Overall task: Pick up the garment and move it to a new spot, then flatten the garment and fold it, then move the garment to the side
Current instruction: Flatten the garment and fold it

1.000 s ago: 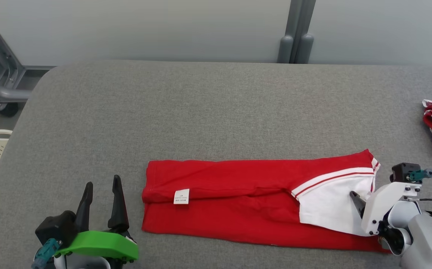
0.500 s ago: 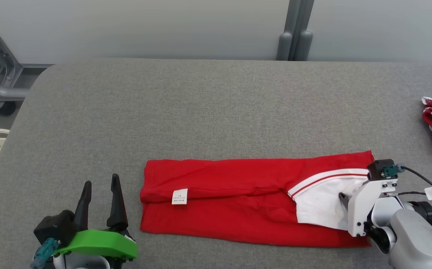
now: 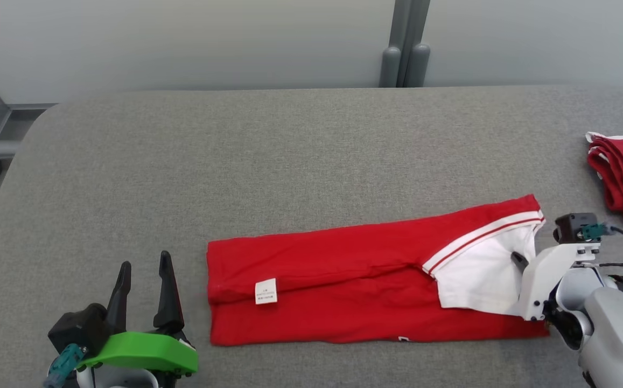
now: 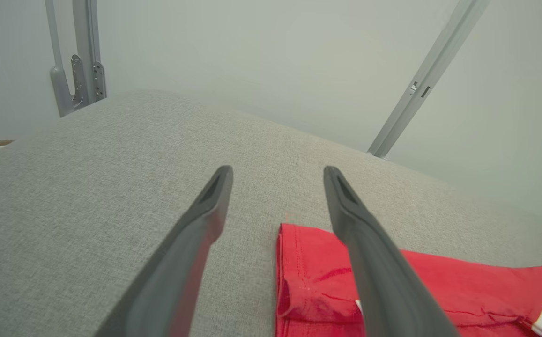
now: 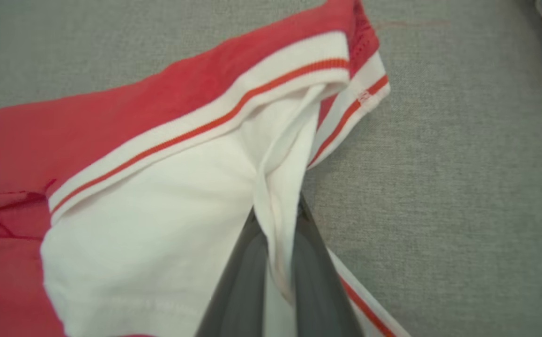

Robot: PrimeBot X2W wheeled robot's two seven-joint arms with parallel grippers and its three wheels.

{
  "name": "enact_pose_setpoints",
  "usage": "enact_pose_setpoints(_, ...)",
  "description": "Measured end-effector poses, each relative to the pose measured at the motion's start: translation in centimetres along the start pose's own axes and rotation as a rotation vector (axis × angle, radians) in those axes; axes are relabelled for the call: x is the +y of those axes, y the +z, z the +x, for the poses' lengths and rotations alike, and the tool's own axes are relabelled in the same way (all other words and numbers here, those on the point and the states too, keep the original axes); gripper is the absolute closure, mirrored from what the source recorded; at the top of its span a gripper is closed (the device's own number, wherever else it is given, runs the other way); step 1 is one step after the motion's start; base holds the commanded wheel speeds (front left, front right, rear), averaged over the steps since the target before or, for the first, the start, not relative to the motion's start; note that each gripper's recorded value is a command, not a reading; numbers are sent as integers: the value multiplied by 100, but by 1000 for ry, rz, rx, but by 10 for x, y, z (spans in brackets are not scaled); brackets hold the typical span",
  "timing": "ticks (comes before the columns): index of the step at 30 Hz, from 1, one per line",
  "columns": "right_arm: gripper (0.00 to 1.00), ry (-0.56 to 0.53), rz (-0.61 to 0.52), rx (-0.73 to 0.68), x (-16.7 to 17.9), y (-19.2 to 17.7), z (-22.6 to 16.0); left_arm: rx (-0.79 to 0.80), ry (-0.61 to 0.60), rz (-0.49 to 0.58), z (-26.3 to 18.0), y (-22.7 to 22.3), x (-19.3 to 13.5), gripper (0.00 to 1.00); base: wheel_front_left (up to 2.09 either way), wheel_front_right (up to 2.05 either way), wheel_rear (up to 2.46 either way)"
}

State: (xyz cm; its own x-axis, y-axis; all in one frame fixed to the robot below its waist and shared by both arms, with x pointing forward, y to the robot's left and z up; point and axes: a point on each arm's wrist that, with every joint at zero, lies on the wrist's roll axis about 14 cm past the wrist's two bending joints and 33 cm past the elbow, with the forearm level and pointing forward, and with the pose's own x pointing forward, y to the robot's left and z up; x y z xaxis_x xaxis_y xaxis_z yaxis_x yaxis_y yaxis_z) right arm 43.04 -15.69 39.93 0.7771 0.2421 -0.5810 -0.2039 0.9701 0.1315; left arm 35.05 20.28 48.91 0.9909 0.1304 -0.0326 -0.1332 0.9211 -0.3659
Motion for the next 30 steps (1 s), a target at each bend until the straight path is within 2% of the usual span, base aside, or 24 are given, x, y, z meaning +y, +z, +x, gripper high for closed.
enact_pose_setpoints(5,100,-61,26,-75,-34,22,-18,6,-35,-4,4,-3,-12,0,0,0,0)
enact_pose_setpoints(7,100,-133,32,-101,-68,28,-35,10,-59,-7,7,-4,-21,0,0,0,0)
enact_pose_setpoints(10,100,-198,42,-118,-97,33,-52,14,-80,-11,10,-6,-29,0,0,0,0)
enact_pose_setpoints(13,100,-223,53,-138,-108,37,-63,20,-99,-13,12,-8,-35,0,0,0,0)
enact_pose_setpoints(21,100,-99,91,-190,-60,49,-65,32,-131,-14,15,-13,-45,0,0,0,0)
enact_pose_setpoints(30,100,64,31,-230,4,66,-75,27,-136,-12,12,-11,-47,0,0,0,0)
